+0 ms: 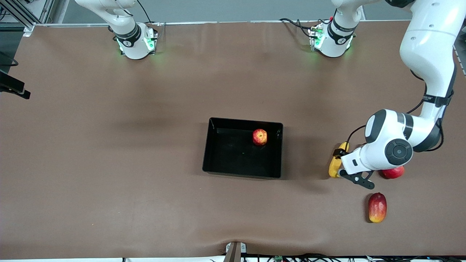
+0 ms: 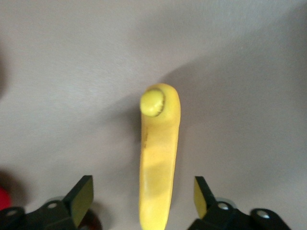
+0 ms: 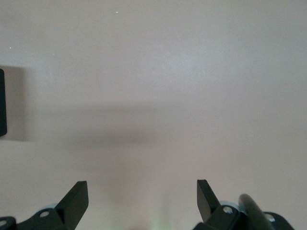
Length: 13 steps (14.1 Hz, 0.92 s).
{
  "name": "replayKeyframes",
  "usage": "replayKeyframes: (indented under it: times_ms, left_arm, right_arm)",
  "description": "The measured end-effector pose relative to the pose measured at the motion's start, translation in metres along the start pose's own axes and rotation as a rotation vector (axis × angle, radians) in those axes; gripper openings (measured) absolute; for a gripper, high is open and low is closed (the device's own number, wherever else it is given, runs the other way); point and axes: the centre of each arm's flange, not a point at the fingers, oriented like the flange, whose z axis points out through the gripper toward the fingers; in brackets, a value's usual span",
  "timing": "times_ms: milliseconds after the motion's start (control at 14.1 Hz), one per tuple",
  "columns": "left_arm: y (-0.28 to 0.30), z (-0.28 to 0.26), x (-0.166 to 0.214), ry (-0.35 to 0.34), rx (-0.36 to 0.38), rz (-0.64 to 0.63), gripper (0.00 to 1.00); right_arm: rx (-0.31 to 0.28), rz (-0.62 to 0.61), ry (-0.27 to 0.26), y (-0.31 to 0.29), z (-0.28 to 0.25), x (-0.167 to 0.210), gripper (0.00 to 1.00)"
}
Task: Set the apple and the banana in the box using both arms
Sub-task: 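Move the left gripper to the yellow banana and grasp it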
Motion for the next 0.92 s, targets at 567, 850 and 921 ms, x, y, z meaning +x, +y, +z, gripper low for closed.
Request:
replayKeyframes:
  times_ms: [567,850,921]
  left_arm:
    - [0.007,0.052,-0.008,0.055,-0.008,0.025,0.43]
    - [0.024,0.016,0.001,0.102,0.009,0.055,0.43]
    - [0.042,0.000,0.006,0.117,0.008,0.065,0.43]
  right_arm:
    - [0.003,-0.017,0.010,-0.006,0.003,-0.012,1.00]
    - [0.002,-0.014,0.008,-0.004,0.004,-0.012,1.00]
    - [0.002,-0.014,0.008,-0.004,0.004,-0.012,1.00]
